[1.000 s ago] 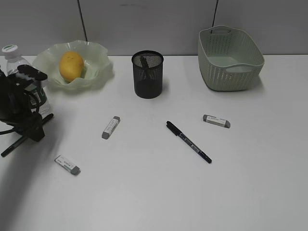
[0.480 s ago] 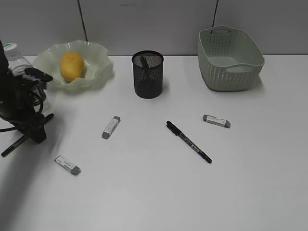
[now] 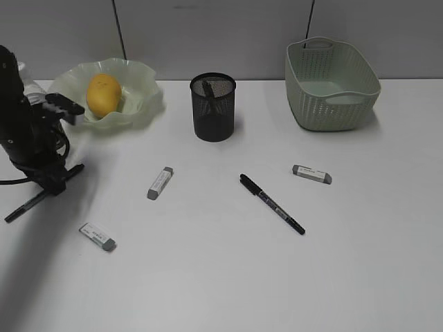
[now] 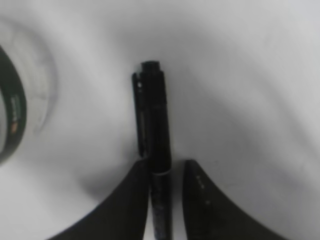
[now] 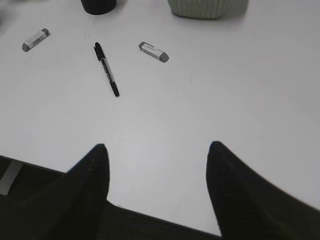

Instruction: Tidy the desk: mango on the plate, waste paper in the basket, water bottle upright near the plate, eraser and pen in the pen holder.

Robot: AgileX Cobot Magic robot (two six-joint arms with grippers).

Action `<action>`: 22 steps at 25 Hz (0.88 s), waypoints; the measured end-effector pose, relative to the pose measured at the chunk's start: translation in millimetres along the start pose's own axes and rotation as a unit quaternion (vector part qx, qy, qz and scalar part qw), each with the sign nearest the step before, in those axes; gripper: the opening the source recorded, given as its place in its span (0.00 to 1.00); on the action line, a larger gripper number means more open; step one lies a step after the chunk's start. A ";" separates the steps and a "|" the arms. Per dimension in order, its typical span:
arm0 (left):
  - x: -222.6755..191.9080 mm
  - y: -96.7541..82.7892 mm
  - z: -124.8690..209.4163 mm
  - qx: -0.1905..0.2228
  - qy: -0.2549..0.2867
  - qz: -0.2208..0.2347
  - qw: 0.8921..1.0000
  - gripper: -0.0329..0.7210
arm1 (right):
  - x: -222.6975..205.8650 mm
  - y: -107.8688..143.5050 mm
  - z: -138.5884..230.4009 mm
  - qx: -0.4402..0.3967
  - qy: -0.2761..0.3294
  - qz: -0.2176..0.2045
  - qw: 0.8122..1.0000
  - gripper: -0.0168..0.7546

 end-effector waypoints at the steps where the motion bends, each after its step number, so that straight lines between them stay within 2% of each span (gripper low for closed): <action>1: 0.0 -0.8 -1.3 -0.002 -0.003 -0.001 1.000 0.27 | 0.0 0.0 0.0 0.000 0.000 0.000 1.000 0.66; 3: -0.1 -2.2 -3.6 -0.005 -0.006 -0.003 1.000 0.17 | 0.0 0.0 -0.1 0.000 0.000 0.000 1.000 0.66; 8: 0.9 -5.2 -5.6 0.001 -0.011 0.003 1.000 0.16 | 0.0 0.0 -0.1 0.000 0.000 0.000 1.000 0.66; 12: 10.3 -24.6 -15.7 0.010 -0.036 0.024 0.999 0.16 | 0.0 0.0 -0.1 0.000 0.000 0.000 1.000 0.66; 17: 63.6 -46.2 -45.7 0.001 -0.132 0.016 0.991 0.16 | 0.0 0.0 -0.1 0.000 -0.001 0.000 1.000 0.66; 20: 96.9 -58.2 -71.3 0.001 -0.201 0.019 0.979 0.16 | 0.0 0.0 -0.1 0.000 -0.001 0.000 1.000 0.66; 22: 120.4 -66.2 -91.3 0.006 -0.254 0.026 0.967 0.16 | 0.0 0.0 -0.1 0.000 -0.001 0.000 1.000 0.66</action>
Point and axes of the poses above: a point on each arm's last joint axis where the gripper is mounted, x pointing back along that axis away from the gripper, y along the wrist's bending axis when the last joint is at zero, z = x × y, the point moved 4 cm from there along -x, pointing out along that axis toward the gripper, and after that the axes turned 4 degrees about x, right-handed, at the moved point
